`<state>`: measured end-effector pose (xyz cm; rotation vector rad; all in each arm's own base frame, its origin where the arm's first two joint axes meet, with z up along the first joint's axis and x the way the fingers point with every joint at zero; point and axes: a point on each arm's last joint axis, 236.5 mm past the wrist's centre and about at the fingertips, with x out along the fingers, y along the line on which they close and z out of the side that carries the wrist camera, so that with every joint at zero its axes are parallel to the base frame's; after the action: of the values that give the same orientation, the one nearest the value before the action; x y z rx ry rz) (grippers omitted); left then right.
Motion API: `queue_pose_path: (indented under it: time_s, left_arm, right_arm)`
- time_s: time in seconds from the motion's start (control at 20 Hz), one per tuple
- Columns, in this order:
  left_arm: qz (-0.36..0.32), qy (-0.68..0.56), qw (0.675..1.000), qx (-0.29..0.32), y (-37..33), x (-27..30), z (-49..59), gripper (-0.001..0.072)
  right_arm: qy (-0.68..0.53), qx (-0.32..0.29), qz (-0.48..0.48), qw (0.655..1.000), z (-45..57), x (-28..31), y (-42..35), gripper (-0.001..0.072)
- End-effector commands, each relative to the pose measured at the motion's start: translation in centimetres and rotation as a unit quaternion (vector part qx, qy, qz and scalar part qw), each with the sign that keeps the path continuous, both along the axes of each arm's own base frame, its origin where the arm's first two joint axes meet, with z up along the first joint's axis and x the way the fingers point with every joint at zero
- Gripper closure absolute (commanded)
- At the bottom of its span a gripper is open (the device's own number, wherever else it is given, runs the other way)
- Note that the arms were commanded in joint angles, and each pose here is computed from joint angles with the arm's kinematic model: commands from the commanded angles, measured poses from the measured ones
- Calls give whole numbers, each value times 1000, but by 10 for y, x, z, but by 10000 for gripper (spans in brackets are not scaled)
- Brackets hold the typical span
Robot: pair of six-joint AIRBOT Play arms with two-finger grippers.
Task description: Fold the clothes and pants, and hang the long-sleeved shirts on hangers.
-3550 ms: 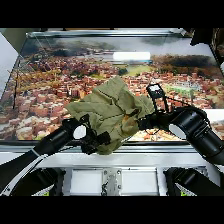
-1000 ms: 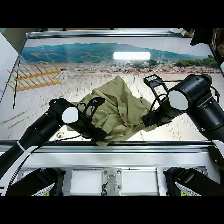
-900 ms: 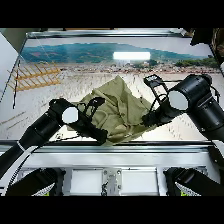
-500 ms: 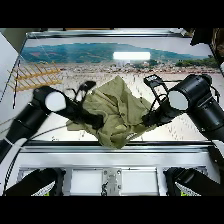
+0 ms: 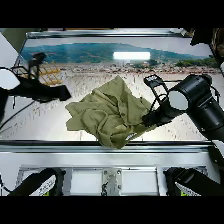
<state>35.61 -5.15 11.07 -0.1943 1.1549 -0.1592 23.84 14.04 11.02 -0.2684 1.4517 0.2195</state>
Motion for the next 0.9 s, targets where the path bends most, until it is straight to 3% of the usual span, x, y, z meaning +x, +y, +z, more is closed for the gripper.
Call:
queue_pose_path:
  time_s: [0.0,0.1,0.35,0.6,0.75,0.85]
  left_arm:
    - [116,-58,985,113,128,24,9,11]
    - [167,-73,971,155,189,30,9,11]
    - [229,-31,959,167,289,57,-31,12]
    - [237,6,957,167,344,100,-107,12]
    - [219,48,949,220,376,107,-150,12]
    - [213,62,949,224,381,113,-171,12]
  right_arm:
    - [0,0,1,1000,0,0,0,698]
    - [1,0,1,1000,0,0,0,698]
    - [0,0,1,1000,0,0,0,698]
    - [0,0,1,1000,0,0,0,698]
    - [1,-1,1,1000,-1,0,0,698]
    - [1,-1,1,1000,-1,0,0,698]
